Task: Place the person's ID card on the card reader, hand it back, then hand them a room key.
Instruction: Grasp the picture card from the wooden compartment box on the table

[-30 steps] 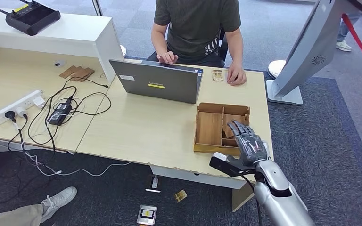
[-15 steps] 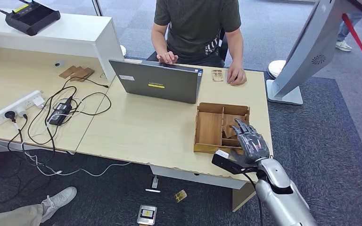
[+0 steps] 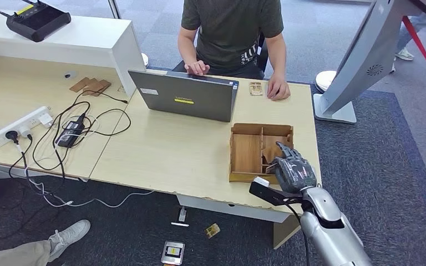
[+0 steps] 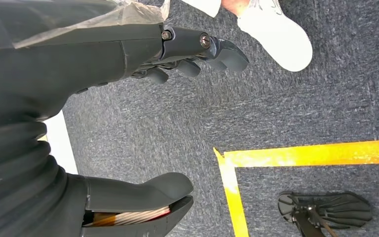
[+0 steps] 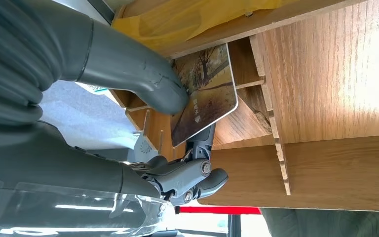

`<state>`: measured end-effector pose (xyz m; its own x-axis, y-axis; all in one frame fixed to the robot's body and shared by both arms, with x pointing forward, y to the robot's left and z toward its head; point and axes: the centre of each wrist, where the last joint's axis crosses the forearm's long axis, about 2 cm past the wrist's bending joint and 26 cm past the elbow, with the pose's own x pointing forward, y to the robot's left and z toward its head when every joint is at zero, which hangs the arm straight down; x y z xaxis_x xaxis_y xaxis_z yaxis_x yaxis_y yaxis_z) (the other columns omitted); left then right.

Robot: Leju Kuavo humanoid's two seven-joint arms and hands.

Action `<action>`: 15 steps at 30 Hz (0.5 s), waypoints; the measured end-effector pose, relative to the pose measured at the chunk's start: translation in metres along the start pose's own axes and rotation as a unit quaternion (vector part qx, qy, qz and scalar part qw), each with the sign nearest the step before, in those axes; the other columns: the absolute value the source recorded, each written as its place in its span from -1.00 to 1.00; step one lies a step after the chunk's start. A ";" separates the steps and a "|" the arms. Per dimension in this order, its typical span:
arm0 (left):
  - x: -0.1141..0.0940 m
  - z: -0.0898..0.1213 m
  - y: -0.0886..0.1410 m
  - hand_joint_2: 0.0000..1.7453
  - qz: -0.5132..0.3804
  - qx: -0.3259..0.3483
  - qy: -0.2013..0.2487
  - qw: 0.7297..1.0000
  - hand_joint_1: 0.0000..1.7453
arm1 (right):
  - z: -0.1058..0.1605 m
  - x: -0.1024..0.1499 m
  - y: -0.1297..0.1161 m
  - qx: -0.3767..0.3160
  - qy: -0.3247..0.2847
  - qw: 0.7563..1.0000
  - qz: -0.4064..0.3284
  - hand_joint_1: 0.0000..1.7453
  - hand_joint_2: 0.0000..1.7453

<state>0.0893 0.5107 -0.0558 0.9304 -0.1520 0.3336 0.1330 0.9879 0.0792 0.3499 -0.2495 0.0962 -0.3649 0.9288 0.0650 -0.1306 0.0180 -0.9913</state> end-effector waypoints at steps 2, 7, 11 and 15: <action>0.000 0.000 0.000 1.00 0.000 0.000 0.000 1.000 -1.00 | 0.000 0.000 0.000 0.001 0.000 1.000 0.001 1.00 1.00; 0.000 0.000 0.000 1.00 0.000 0.000 0.000 1.000 -1.00 | -0.001 0.001 -0.002 0.001 -0.002 1.000 -0.001 1.00 1.00; 0.000 0.000 0.000 1.00 -0.001 0.000 0.001 1.000 -1.00 | -0.002 0.002 -0.012 -0.011 -0.003 1.000 -0.007 1.00 1.00; 0.000 0.000 0.000 1.00 -0.002 0.001 0.002 1.000 -1.00 | -0.003 0.000 -0.027 -0.033 -0.002 0.999 -0.013 1.00 1.00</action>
<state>0.0890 0.5107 -0.0559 0.9308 -0.1565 0.3304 0.1370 0.9872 0.0818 0.3559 -0.2492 0.1231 -0.3655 0.9264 0.0907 -0.0789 0.0663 -0.9947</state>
